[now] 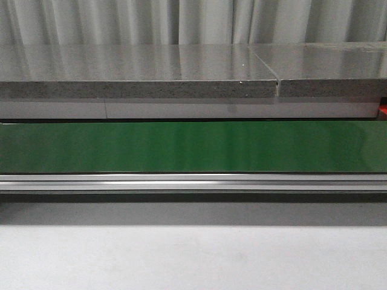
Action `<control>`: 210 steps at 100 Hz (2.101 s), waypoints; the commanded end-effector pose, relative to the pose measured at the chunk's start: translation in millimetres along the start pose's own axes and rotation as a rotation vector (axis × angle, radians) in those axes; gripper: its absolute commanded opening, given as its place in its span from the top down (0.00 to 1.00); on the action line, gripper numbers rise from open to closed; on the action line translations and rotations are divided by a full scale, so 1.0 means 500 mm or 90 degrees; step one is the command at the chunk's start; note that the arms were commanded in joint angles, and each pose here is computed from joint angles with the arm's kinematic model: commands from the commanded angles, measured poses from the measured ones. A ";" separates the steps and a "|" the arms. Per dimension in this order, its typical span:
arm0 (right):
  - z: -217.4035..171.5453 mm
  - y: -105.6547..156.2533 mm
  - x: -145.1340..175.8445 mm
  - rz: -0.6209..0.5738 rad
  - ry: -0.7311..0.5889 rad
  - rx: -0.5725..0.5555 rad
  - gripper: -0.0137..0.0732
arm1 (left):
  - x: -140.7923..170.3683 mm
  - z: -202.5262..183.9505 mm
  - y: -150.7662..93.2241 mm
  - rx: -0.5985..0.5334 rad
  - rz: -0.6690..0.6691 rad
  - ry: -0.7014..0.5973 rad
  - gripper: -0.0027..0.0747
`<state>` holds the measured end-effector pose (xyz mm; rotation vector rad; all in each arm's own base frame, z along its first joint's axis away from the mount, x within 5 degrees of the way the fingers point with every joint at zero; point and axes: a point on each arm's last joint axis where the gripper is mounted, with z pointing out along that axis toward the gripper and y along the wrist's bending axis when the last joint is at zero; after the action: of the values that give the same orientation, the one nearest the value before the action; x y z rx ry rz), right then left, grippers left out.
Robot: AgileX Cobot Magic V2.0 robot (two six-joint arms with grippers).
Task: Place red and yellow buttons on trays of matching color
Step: 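Carry the red button onto the green belt and lower it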
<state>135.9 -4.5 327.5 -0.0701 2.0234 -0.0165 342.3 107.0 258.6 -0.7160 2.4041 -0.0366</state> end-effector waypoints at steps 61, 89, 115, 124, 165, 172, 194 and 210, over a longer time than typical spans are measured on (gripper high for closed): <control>-0.011 -0.002 -0.027 -0.003 -0.059 0.009 0.92 | 0.045 -0.148 -0.123 0.097 0.162 -0.043 0.99; -0.011 -0.002 -0.027 -0.003 -0.059 0.009 0.92 | 0.063 -0.128 -0.118 0.101 0.153 -0.047 0.99; -0.011 -0.002 -0.027 -0.003 -0.059 0.009 0.92 | 0.063 -0.128 -0.118 0.103 0.150 -0.048 0.99; -0.011 -0.002 -0.027 -0.003 -0.059 0.009 0.92 | 0.062 -0.128 -0.120 0.110 0.142 -0.049 0.99; -0.011 -0.002 -0.027 -0.003 -0.059 0.009 0.92 | 0.075 -0.071 -0.121 0.097 0.134 0.012 0.99; -0.011 -0.002 -0.027 -0.003 -0.059 0.009 0.92 | 0.075 -0.071 -0.121 0.097 0.134 0.012 0.99; -0.011 -0.002 -0.027 -0.003 -0.059 0.009 0.92 | 0.079 -0.071 -0.122 0.102 0.154 0.023 0.73; -0.011 -0.002 -0.027 -0.003 -0.059 0.009 0.92 | 0.079 -0.073 -0.129 0.128 0.163 0.021 0.24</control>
<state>135.9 -4.5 327.5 -0.0701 2.0234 -0.0165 324.7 30.1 256.9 -0.3421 2.5612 -0.1521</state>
